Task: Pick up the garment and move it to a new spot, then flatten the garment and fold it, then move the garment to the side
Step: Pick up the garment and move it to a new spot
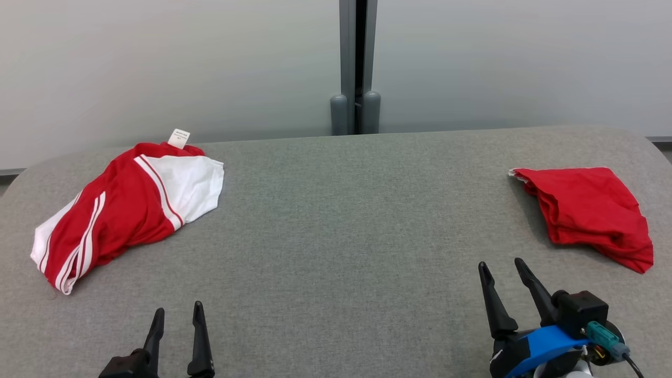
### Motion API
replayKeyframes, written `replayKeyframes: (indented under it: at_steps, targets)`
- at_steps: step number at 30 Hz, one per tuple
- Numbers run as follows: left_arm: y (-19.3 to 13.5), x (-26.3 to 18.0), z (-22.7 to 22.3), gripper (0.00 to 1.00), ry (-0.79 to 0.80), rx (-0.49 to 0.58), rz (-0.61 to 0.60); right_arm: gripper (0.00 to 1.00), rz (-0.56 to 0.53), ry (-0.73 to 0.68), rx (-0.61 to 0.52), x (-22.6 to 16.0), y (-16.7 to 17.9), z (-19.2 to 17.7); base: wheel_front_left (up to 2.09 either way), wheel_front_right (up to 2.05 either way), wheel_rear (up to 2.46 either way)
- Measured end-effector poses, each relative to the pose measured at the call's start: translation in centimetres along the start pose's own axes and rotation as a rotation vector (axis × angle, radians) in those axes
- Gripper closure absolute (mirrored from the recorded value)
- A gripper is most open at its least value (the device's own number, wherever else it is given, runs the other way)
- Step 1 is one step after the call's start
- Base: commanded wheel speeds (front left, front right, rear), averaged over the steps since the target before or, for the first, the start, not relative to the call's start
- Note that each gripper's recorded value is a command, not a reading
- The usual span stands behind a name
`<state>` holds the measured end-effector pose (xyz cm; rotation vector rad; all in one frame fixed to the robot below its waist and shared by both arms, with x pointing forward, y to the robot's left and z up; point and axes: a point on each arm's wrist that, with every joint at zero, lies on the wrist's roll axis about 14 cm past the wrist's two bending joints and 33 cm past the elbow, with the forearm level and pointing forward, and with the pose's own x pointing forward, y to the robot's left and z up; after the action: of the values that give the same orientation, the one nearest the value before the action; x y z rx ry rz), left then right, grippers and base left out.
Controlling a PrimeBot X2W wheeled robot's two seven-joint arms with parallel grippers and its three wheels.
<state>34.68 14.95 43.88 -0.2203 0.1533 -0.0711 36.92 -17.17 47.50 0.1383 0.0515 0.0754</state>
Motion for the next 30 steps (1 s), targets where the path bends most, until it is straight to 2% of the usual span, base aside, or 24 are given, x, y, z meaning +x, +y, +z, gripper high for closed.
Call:
replayKeyframes:
  at_steps: [7, 22, 30]
  targets:
    - [0.9, -1.1, 0.7, 0.0, -0.03, -0.003, 0.034, 0.0, 0.053, 0.003, -0.023, 1.0, 1.6, 0.2, 0.0, 0.0, 0.0]
    - [9.7, -8.9, 3.2, 0.0, -0.154, -0.015, 0.348, 0.0, 0.422, 0.018, -0.025, 3.8, 14.6, 0.0, 0.0, 0.0, 0.0]
    - [11.7, -11.3, 2.8, 0.0, -0.152, -0.026, 0.445, 0.0, 0.544, 0.076, -0.022, 3.7, 18.7, -1.8, 0.0, 0.0, 0.0]
